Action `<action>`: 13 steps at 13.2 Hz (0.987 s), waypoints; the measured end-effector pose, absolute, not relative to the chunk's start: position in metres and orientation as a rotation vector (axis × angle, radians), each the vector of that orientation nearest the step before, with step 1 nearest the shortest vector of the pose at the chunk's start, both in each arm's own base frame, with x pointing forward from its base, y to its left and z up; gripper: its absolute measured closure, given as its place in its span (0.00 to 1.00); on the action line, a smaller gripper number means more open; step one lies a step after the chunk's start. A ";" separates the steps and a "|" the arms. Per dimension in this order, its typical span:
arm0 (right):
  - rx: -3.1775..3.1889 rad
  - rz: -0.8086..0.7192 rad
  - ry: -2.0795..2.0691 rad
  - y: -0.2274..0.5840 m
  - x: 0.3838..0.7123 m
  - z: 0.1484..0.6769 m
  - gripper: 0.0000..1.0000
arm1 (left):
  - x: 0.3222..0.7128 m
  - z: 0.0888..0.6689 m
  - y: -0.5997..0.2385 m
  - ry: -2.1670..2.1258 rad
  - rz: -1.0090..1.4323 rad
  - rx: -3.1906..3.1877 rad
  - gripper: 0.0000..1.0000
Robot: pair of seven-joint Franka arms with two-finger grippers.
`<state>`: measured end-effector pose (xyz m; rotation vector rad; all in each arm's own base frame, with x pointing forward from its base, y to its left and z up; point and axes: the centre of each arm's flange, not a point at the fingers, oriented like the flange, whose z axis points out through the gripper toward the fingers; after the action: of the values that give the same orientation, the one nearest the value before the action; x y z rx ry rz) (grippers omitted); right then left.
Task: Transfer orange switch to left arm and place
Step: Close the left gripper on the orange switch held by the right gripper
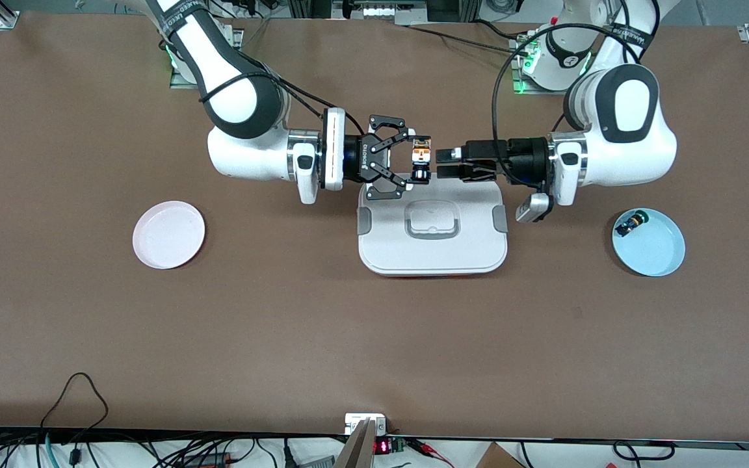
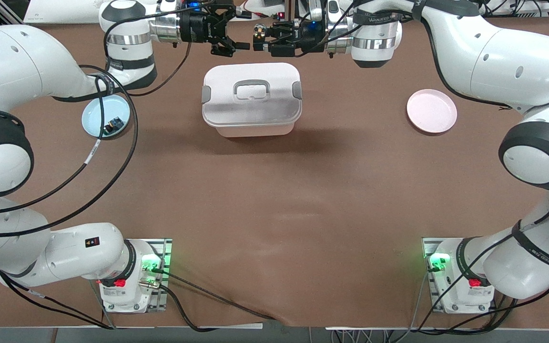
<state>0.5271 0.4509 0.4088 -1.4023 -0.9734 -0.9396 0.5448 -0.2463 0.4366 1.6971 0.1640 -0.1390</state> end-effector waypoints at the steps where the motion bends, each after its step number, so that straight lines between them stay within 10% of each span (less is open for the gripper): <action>1: -1.402 -0.939 -0.974 0.451 0.527 0.409 0.28 | 0.545 0.436 -0.246 0.165 -0.140 1.697 0.07; 7: -1.402 -0.940 -0.974 0.451 0.527 0.409 0.28 | 0.539 0.437 -0.257 0.148 -0.156 1.696 0.29; 10: -1.403 -0.940 -0.970 0.451 0.527 0.409 0.28 | 0.540 0.436 -0.256 0.146 -0.151 1.696 0.60; 13: -1.404 -0.940 -0.969 0.451 0.527 0.409 0.28 | 0.539 0.436 -0.256 0.145 -0.151 1.696 0.60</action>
<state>0.5270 0.4512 0.4087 -1.4036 -0.9690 -0.9395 0.5395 -0.2560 0.4363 1.6958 0.1450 -0.1510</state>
